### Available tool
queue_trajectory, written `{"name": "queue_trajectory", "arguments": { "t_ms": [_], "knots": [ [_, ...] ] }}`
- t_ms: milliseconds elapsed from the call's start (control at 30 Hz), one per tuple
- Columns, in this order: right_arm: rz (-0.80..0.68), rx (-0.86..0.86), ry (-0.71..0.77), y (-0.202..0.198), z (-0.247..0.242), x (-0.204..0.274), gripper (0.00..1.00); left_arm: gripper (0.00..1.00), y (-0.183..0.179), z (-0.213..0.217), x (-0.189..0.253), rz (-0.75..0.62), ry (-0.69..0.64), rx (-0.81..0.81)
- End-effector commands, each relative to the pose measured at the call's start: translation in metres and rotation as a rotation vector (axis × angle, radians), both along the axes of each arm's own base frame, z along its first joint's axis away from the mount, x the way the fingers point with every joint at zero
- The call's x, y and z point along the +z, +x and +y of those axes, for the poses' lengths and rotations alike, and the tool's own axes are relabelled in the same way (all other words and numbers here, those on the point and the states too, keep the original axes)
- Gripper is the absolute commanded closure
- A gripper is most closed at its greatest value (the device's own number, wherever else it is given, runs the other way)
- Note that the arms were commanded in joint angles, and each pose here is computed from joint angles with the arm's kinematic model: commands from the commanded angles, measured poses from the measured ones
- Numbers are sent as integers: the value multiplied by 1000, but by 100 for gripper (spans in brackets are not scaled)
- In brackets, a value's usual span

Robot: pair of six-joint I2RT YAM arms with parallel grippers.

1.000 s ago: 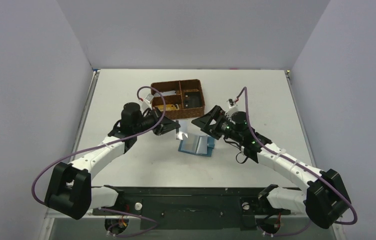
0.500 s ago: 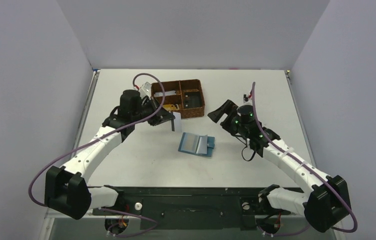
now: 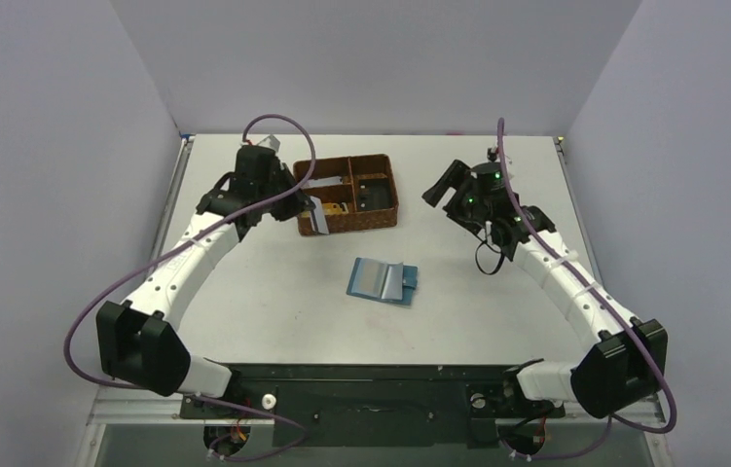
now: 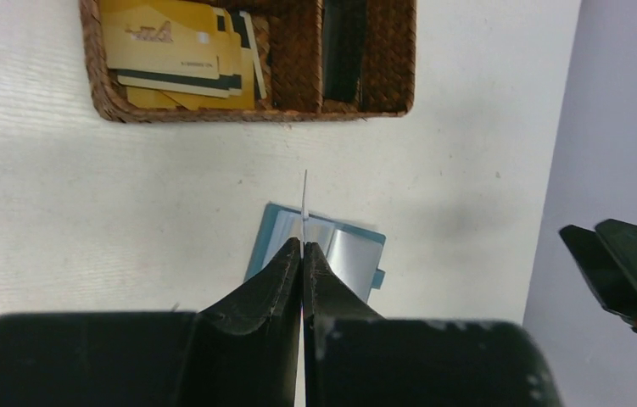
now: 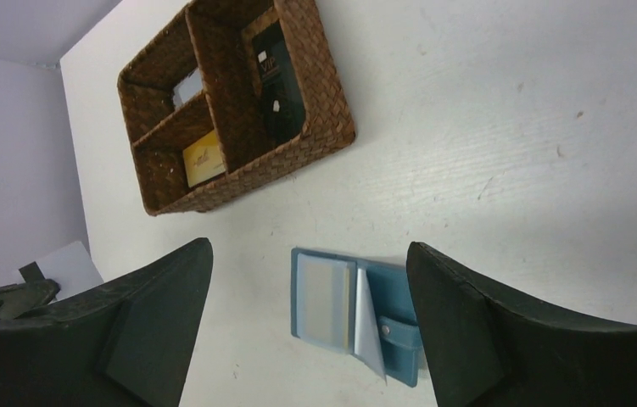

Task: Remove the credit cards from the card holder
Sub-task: Place the credit card in the storage box.

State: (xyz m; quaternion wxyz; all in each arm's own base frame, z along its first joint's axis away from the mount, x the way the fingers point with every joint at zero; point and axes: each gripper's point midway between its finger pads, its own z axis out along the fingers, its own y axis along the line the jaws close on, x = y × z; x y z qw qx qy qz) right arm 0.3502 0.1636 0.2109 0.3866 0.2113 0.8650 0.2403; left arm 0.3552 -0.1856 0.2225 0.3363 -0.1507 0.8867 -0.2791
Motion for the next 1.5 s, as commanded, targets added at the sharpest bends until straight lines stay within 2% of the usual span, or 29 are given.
{"name": "queue_trajectory", "arguments": {
  "t_ms": [0,100,300,667,967,1300,1467],
  "knots": [
    [26,-4,-108,13,-19,0,19,100,24,17,7,-16,100,59],
    [45,-12,-114,22,-29,-2,19,100,42,22,3,2,143,78],
    [81,-44,-168,38,-54,-3,20,100,75,33,1,14,148,111],
    [117,-102,-324,60,-87,-1,20,100,103,35,-21,61,163,116],
    [197,-109,-330,86,-88,-13,20,100,127,36,-30,90,148,131],
    [322,-86,-368,85,-90,-22,20,100,145,31,-39,149,136,104],
    [347,-82,-376,98,-92,-25,19,100,157,34,-41,155,129,108]
  ]
}}
